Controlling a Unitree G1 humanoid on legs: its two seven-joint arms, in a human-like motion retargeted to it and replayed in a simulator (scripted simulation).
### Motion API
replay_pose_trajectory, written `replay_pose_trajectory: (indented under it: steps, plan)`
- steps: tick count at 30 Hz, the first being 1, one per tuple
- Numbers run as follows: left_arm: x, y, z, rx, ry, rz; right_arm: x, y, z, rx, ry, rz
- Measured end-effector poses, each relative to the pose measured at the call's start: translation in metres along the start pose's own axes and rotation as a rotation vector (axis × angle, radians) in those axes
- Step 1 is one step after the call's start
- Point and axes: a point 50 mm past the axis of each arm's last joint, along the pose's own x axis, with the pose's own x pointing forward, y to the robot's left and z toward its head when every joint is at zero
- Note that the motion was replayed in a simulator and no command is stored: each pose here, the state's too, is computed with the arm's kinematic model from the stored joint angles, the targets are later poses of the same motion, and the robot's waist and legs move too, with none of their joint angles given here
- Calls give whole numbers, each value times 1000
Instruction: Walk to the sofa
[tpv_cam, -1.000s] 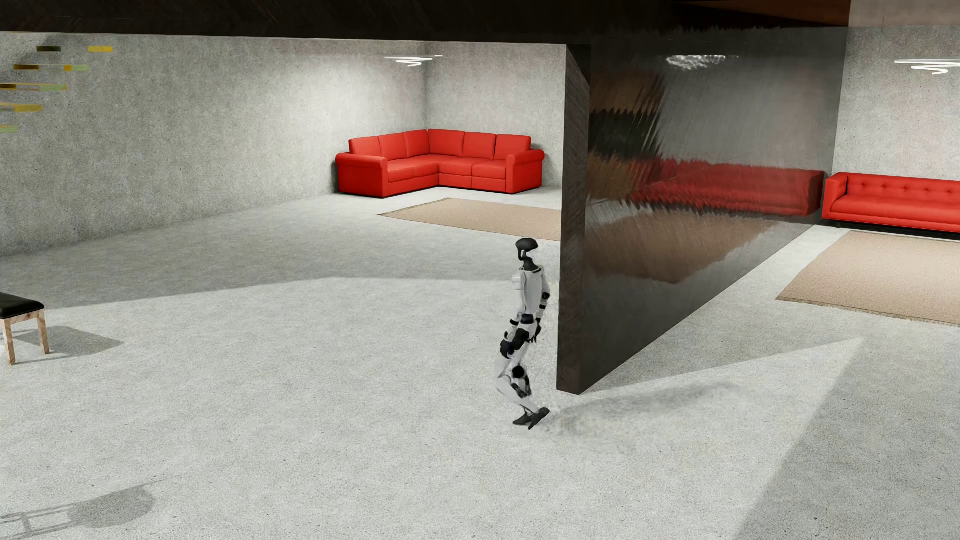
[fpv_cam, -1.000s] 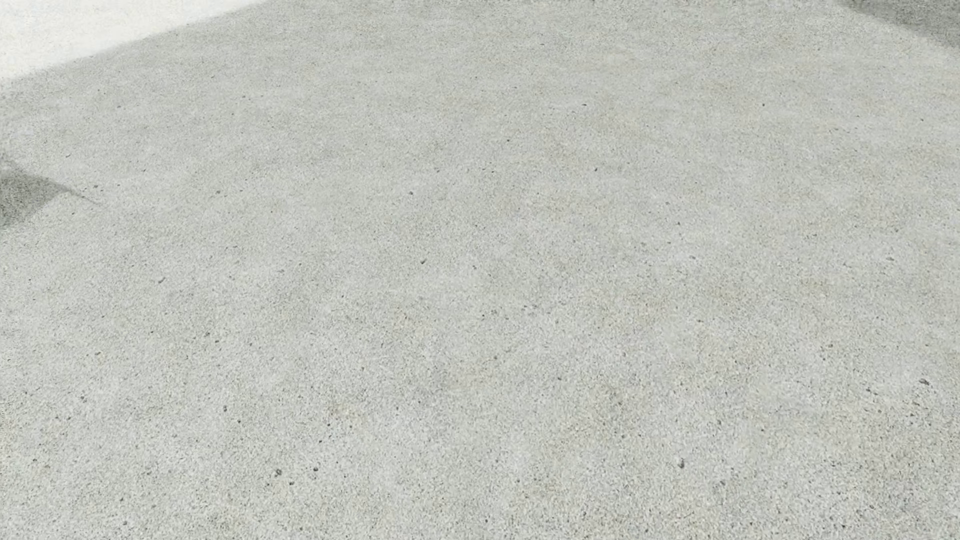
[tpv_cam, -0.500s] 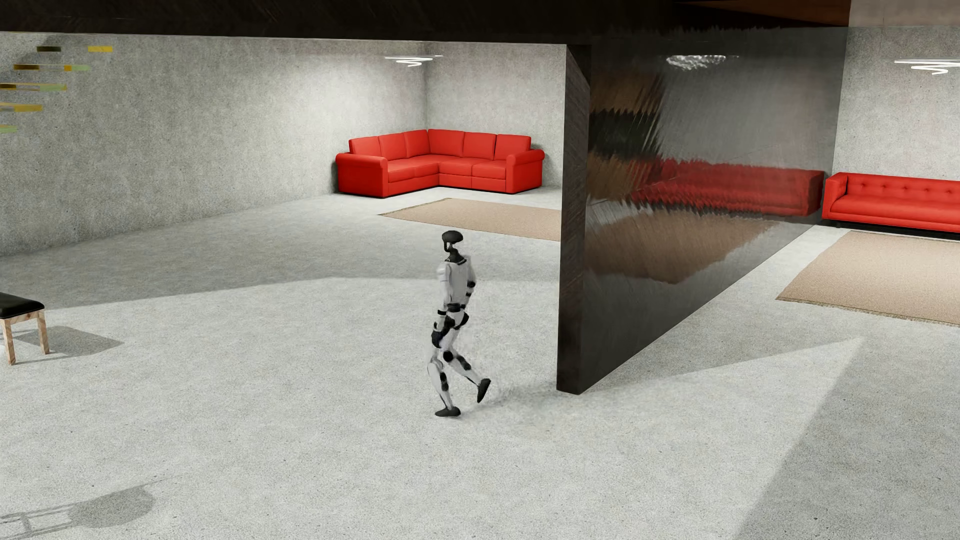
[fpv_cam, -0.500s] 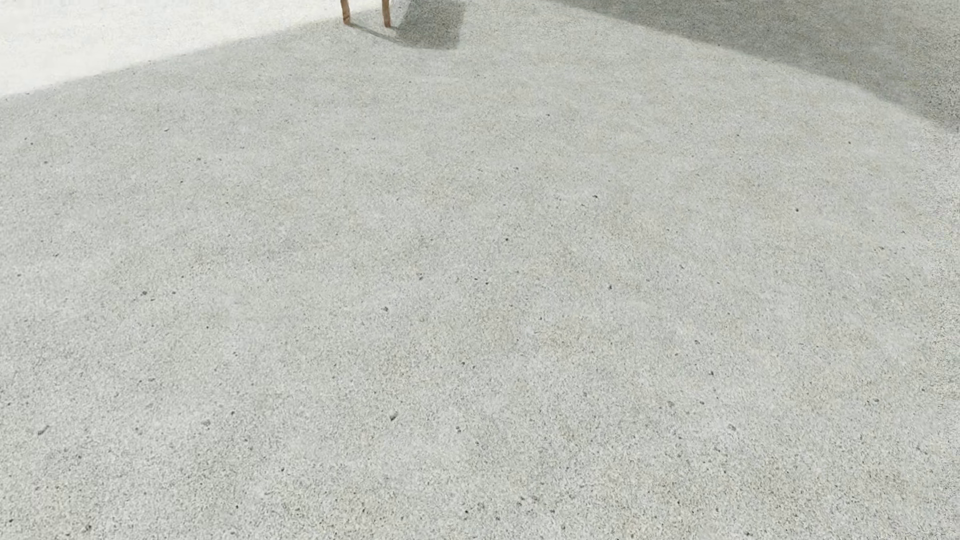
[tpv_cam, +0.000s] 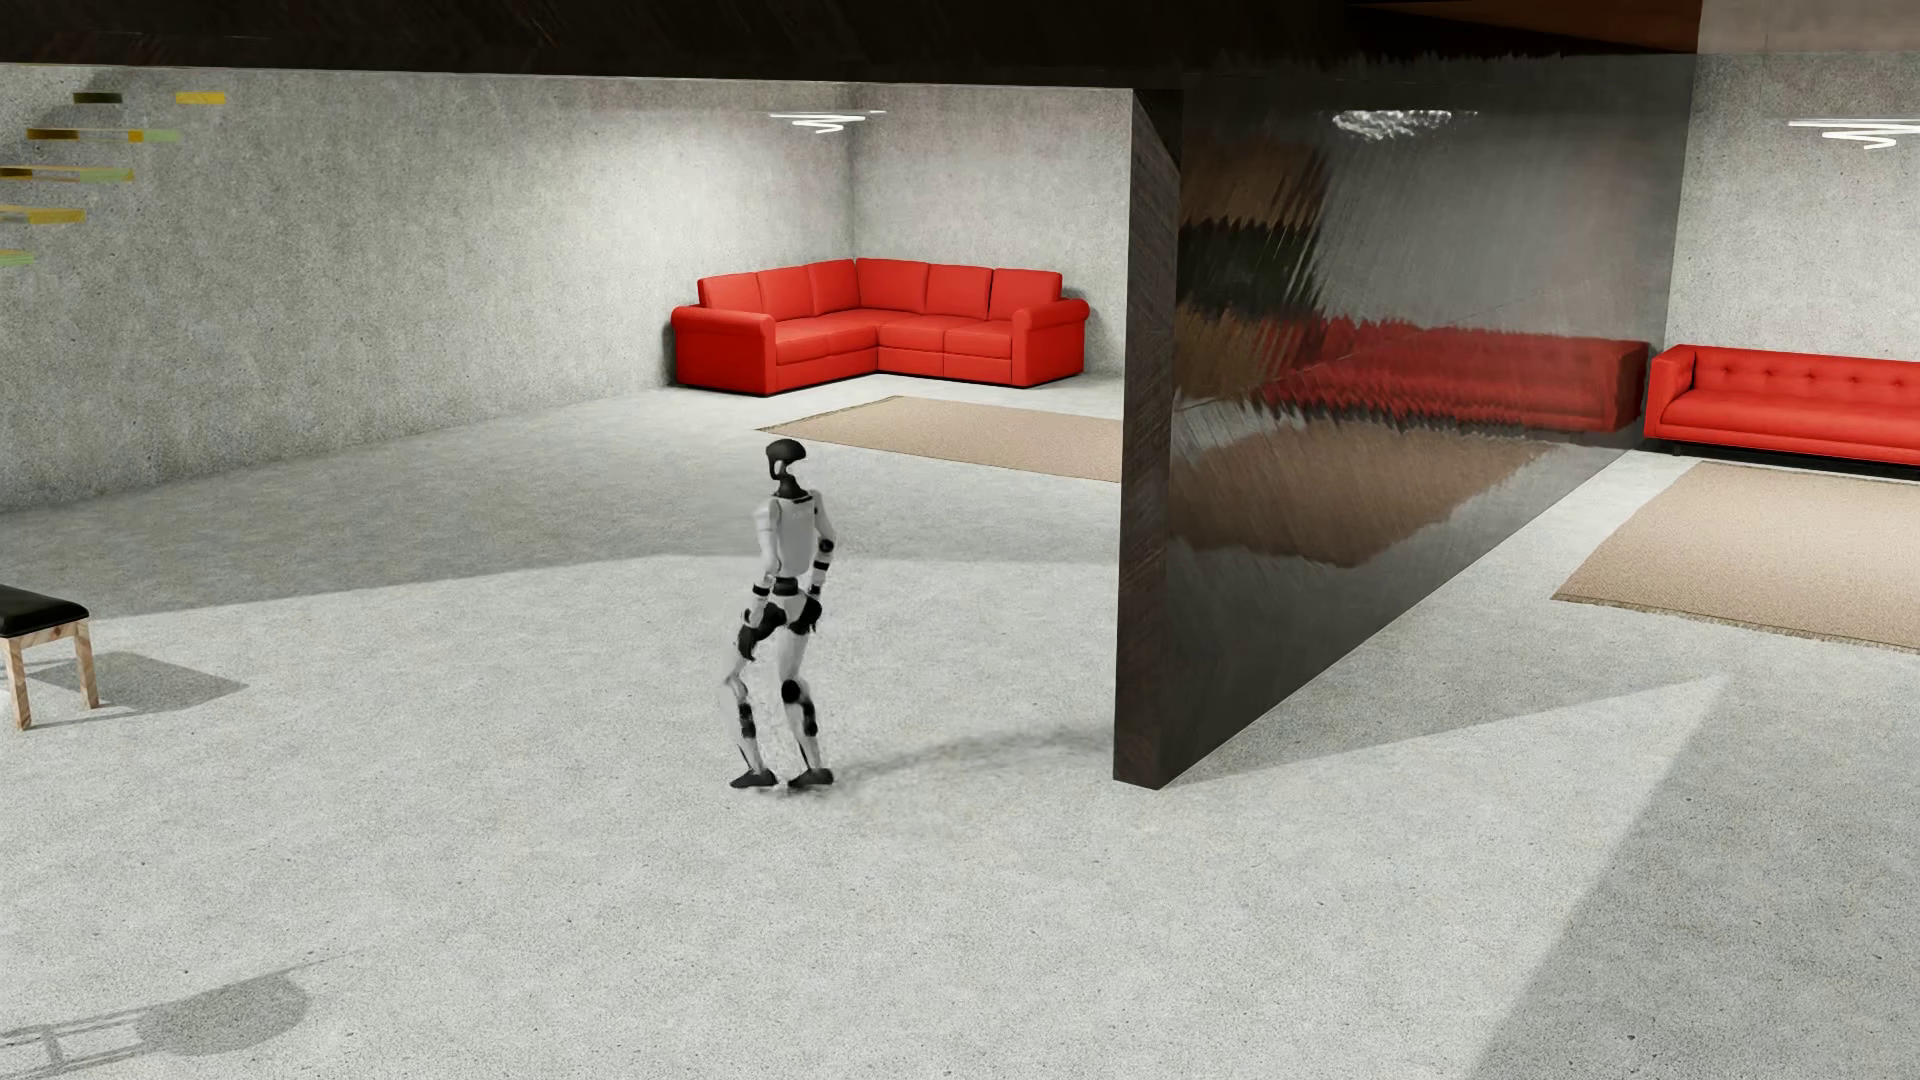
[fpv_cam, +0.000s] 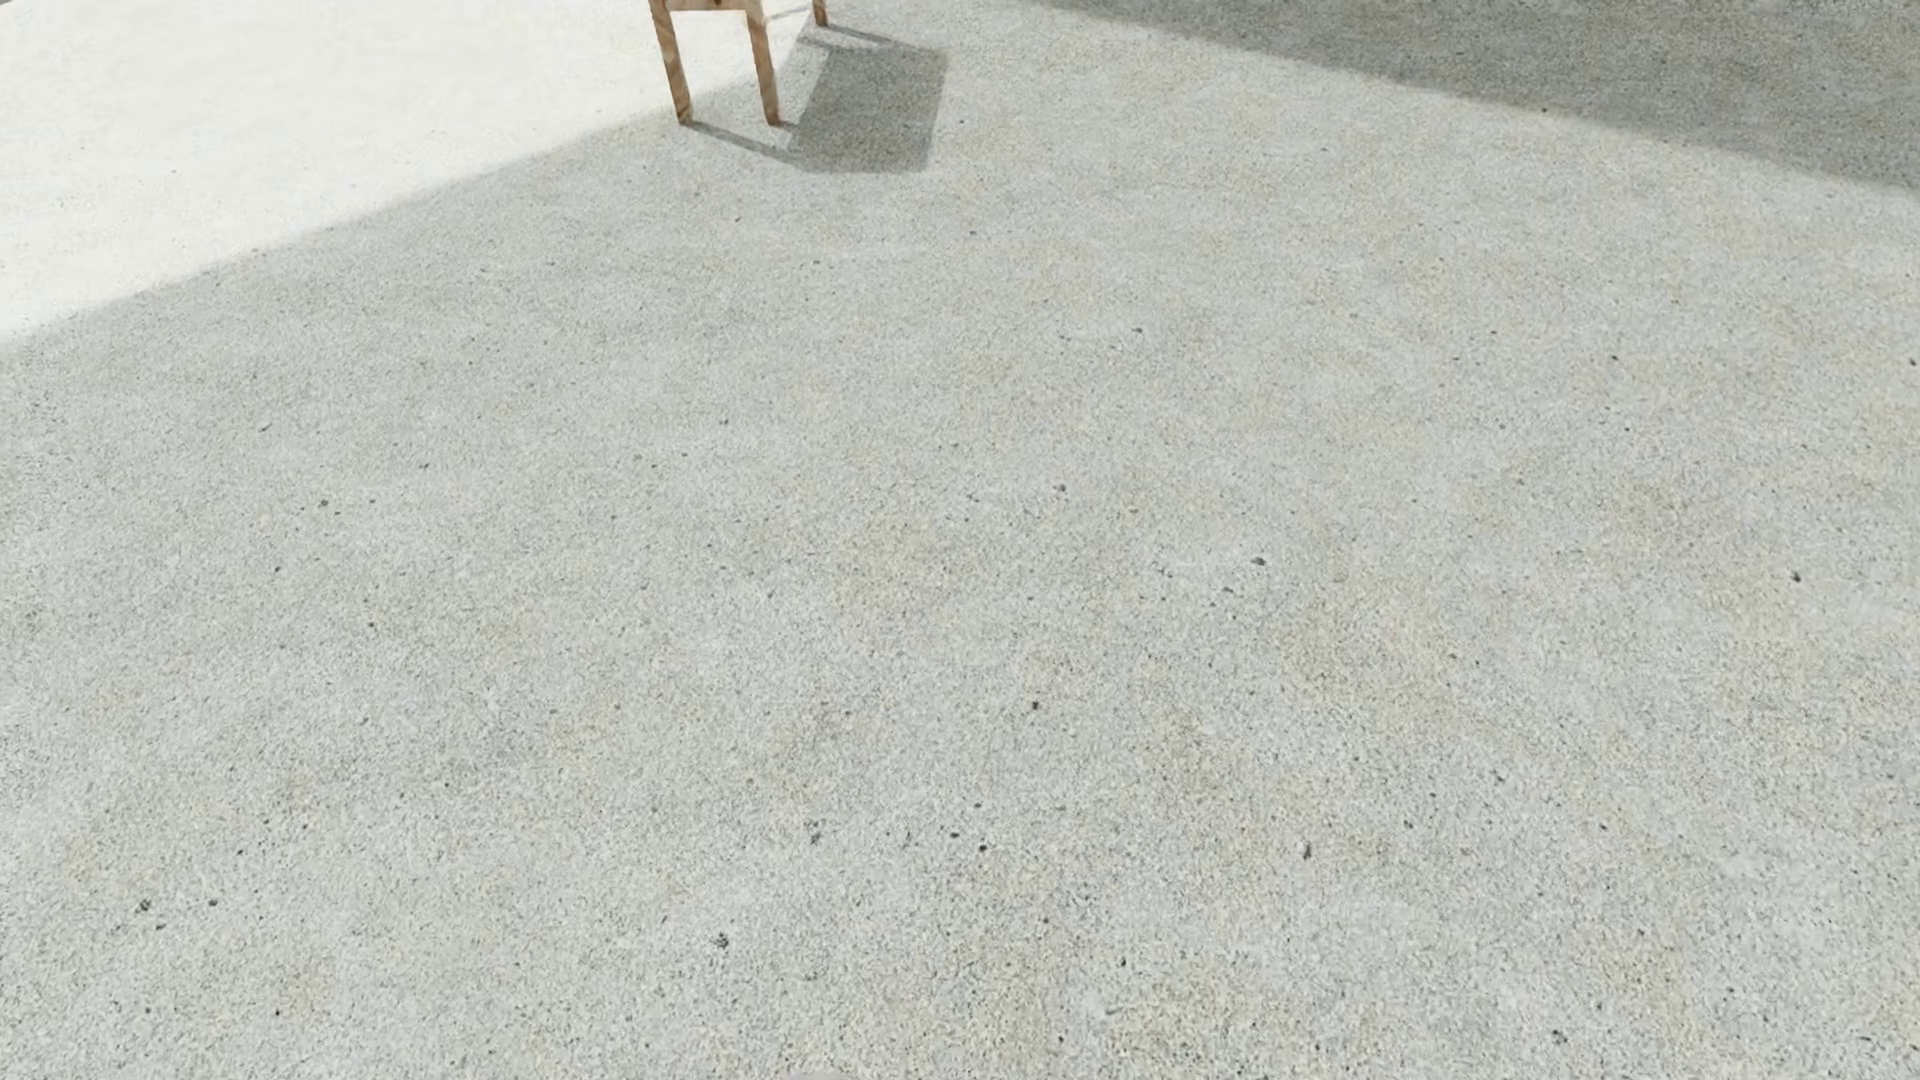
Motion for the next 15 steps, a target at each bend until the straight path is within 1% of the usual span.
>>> replay_pose_trajectory:
  steps: [3, 4, 5, 6, 7, 10, 12, 13, 15]
  plan:
    - [-7, 3, -21, -35, 54, 18, 2, -35, 34, 59, -122, -107]
    - [-10, 1, -30, -37, 80, 15, 3, -42, 40, 37, -135, -116]
    - [-12, 1, -38, -26, 107, 13, 1, -41, 42, 65, -153, -121]
    - [-14, 3, -44, -67, 128, 31, -1, -53, 49, 120, -189, -168]
    - [-14, 1, -49, -34, 158, 15, 4, -31, 42, 97, -146, -104]
    - [-7, -9, -38, -35, 140, -11, 7, -8, 41, 41, -128, -29]
    - [-5, -14, -19, -15, 59, -30, 6, 8, 27, 70, -79, 2]
    - [-5, -13, -11, -20, 21, -27, 5, 19, 15, 55, -34, 34]
    - [-5, -2, 10, -8, -75, -3, -3, 27, -7, 61, 19, 49]
